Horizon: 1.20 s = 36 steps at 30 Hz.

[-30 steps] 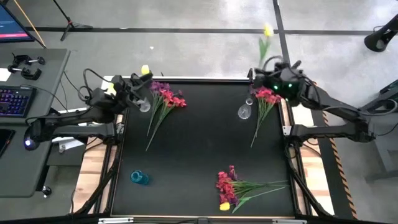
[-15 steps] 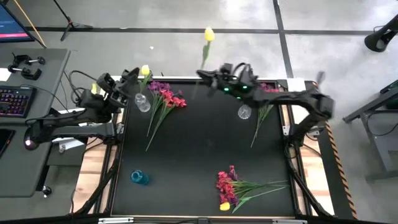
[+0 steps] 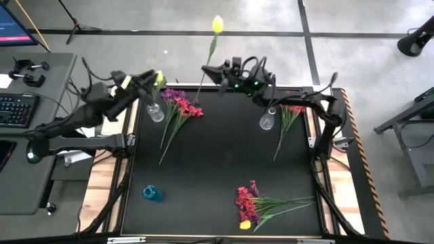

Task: Sort flowers into vase by color
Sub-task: Put the top yellow flower into the left transparent vase

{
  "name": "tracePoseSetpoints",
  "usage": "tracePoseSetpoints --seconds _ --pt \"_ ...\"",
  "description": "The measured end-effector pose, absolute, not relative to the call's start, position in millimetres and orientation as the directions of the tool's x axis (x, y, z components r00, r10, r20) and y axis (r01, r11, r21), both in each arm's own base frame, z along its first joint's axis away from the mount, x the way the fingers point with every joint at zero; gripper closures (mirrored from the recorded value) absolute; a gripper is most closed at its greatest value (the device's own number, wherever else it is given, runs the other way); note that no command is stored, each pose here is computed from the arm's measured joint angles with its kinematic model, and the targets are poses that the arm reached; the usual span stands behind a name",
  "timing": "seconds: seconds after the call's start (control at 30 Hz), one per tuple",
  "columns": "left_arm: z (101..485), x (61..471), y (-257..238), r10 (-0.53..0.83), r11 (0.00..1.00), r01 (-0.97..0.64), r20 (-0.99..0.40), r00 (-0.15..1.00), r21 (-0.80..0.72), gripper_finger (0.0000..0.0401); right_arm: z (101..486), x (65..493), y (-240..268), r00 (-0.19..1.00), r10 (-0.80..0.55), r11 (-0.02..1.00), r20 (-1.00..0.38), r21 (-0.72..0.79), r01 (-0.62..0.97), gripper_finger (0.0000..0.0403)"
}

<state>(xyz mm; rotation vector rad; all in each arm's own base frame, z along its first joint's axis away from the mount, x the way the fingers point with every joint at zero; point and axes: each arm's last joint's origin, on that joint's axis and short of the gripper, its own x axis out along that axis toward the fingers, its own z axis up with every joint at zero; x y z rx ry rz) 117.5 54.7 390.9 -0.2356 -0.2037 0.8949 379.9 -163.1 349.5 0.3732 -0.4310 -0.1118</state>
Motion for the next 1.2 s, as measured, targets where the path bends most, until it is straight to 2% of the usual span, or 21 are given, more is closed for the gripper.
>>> tracePoseSetpoints --seconds 0.07,0.1,0.23,0.47,0.6,0.77,0.9,1.2 --pt "393 111 57 0.882 0.463 -0.863 0.005 0.472 -0.200 0.0374 360 370 -166 0.906 -0.173 0.935 0.387 0.354 0.027 0.0403" --pt "393 109 58 0.914 0.395 -0.904 -0.024 0.404 -0.164 0.0386 364 366 -167 0.910 -0.175 0.935 0.376 0.352 0.034 0.0403" --pt "377 103 62 0.962 0.213 -0.976 -0.167 0.216 -0.036 0.0398 377 354 -167 0.921 -0.185 0.944 0.344 0.322 0.069 0.0403" --pt "335 103 70 0.898 0.055 -0.997 -0.440 0.026 0.055 0.0401 391 340 -160 0.935 -0.190 0.953 0.299 0.284 0.103 0.0403" --pt "317 106 72 0.779 0.072 -0.992 -0.628 -0.007 0.100 0.0401 394 335 -158 0.943 -0.194 0.955 0.270 0.273 0.118 0.0403" --pt "304 108 71 0.644 0.143 -0.969 -0.762 -0.063 0.201 0.0401 394 335 -157 0.949 -0.182 0.956 0.257 0.273 0.109 0.0403" --pt "292 105 69 0.566 0.185 -0.940 -0.813 -0.138 0.288 0.0401 394 335 -156 0.952 -0.168 0.958 0.256 0.269 0.096 0.0403" --pt "245 119 77 0.508 0.314 -0.894 -0.852 -0.127 0.320 0.0401 394 335 -156 0.954 -0.156 0.961 0.254 0.264 0.087 0.0403"
